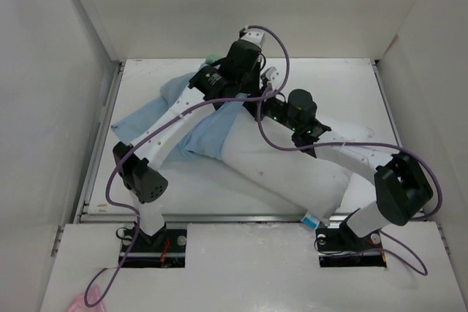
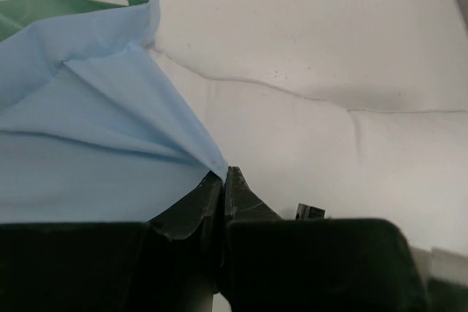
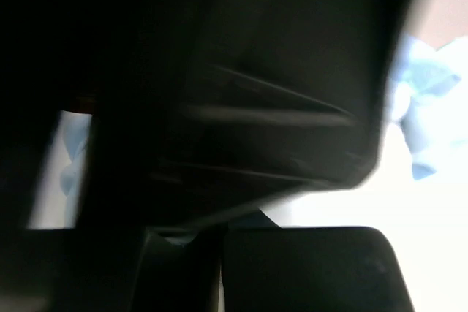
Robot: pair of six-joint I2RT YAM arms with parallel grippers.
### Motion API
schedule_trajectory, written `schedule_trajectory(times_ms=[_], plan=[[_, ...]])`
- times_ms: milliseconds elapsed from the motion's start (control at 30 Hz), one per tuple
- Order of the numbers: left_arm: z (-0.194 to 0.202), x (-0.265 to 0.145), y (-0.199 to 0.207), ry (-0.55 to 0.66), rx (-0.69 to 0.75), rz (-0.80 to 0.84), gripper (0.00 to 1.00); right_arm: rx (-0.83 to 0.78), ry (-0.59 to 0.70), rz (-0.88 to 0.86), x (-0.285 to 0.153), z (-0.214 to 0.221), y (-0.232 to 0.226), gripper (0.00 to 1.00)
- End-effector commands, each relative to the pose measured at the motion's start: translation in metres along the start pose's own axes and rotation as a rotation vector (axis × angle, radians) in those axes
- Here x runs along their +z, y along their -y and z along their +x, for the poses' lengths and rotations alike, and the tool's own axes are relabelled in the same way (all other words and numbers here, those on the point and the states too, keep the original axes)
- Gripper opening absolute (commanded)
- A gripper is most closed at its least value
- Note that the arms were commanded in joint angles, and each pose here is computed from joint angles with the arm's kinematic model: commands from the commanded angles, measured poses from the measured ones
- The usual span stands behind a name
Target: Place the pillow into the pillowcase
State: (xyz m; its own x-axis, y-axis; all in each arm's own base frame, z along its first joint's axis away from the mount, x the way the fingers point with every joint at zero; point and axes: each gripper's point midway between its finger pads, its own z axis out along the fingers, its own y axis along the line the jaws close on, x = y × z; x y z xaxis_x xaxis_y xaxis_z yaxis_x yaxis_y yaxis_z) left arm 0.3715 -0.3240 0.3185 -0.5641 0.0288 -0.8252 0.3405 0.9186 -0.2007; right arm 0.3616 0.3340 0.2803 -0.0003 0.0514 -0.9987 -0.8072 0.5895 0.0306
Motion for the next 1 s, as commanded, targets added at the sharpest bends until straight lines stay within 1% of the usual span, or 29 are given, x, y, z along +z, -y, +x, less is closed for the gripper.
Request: schedule_trajectory(times_ms=[0, 67, 100, 133, 167, 200, 233, 267, 300, 333, 367, 400, 433, 467, 533, 600, 667, 700, 733, 800, 833, 900, 933, 967], plan=[[0.0, -0.031, 0.049, 0.031, 0.001, 0.176, 0.0, 0.077, 0.098, 0.124, -0.004, -0.008, 0.027, 0.0], [0.013, -0.023, 0.037, 0.011, -0.009, 0.117, 0.0, 0.094, 0.096, 0.16, -0.01, -0.003, 0.036, 0.0], [0.014, -0.024, 0.033, 0.015, -0.02, 0.099, 0.0, 0.107, 0.081, 0.196, -0.015, 0.004, 0.048, 0.04], [0.016, -0.022, 0.03, 0.013, -0.018, 0.083, 0.0, 0.118, 0.041, 0.197, -0.018, 0.016, 0.05, 0.13], [0.014, -0.021, 0.025, 0.026, -0.018, 0.054, 0.0, 0.138, 0.026, 0.21, -0.022, 0.018, 0.054, 0.23], [0.015, -0.015, 0.02, 0.018, -0.021, 0.039, 0.0, 0.145, -0.001, 0.222, -0.024, 0.025, 0.058, 0.37], [0.011, -0.012, 0.01, 0.026, -0.047, 0.014, 0.0, 0.149, -0.014, 0.222, -0.029, 0.024, 0.059, 0.48], [0.012, -0.009, 0.003, 0.022, -0.052, -0.003, 0.0, 0.157, -0.037, 0.225, -0.037, 0.022, 0.056, 0.53], [0.013, -0.004, -0.002, 0.016, -0.065, -0.015, 0.0, 0.138, -0.044, 0.225, -0.042, 0.017, 0.055, 0.62], [0.009, -0.002, -0.013, 0.025, -0.075, -0.042, 0.0, 0.12, -0.062, 0.238, -0.049, 0.018, 0.054, 0.66], [0.009, 0.0, -0.02, 0.025, -0.087, -0.066, 0.0, 0.1, -0.069, 0.238, -0.062, 0.006, 0.05, 0.79], [0.007, 0.001, -0.025, 0.032, -0.091, -0.084, 0.0, 0.042, -0.089, 0.245, -0.072, 0.006, 0.052, 0.96], [0.004, -0.001, -0.035, 0.039, -0.103, -0.099, 0.0, 0.01, -0.094, 0.244, -0.078, 0.0, 0.051, 1.0], [0.003, 0.002, -0.039, 0.045, -0.109, -0.105, 0.0, -0.023, -0.103, 0.262, -0.087, -0.004, 0.054, 1.0], [-0.009, -0.007, -0.042, 0.081, -0.124, -0.099, 0.0, -0.088, -0.128, 0.267, -0.106, -0.013, 0.05, 1.0], [-0.021, -0.009, -0.051, 0.117, -0.145, -0.107, 0.0, -0.131, -0.189, 0.224, -0.117, 0.001, 0.045, 1.0], [-0.028, -0.013, -0.053, 0.139, -0.146, -0.097, 0.0, -0.129, -0.215, 0.188, -0.119, 0.008, 0.041, 1.0], [-0.028, -0.013, -0.053, 0.138, -0.137, -0.098, 0.0, -0.122, -0.243, 0.142, -0.117, 0.017, 0.034, 1.0], [-0.035, -0.016, -0.056, 0.154, -0.145, -0.1, 0.0, -0.092, -0.309, 0.119, -0.116, 0.039, 0.032, 1.0], [-0.04, -0.018, -0.056, 0.166, -0.13, -0.096, 0.0, -0.067, -0.338, 0.06, -0.109, 0.052, 0.025, 1.0], [-0.045, -0.021, -0.054, 0.178, -0.133, -0.091, 0.0, -0.053, -0.382, 0.015, -0.103, 0.073, 0.023, 1.0], [-0.048, -0.021, -0.052, 0.181, -0.122, -0.079, 0.0, -0.038, -0.422, -0.023, -0.094, 0.097, 0.023, 1.0], [-0.05, -0.023, -0.051, 0.182, -0.122, -0.079, 0.0, -0.025, -0.43, -0.067, -0.085, 0.101, 0.017, 0.97], [-0.054, -0.022, -0.05, 0.19, -0.124, -0.075, 0.0, -0.002, -0.465, -0.085, -0.073, 0.125, 0.021, 0.86]])
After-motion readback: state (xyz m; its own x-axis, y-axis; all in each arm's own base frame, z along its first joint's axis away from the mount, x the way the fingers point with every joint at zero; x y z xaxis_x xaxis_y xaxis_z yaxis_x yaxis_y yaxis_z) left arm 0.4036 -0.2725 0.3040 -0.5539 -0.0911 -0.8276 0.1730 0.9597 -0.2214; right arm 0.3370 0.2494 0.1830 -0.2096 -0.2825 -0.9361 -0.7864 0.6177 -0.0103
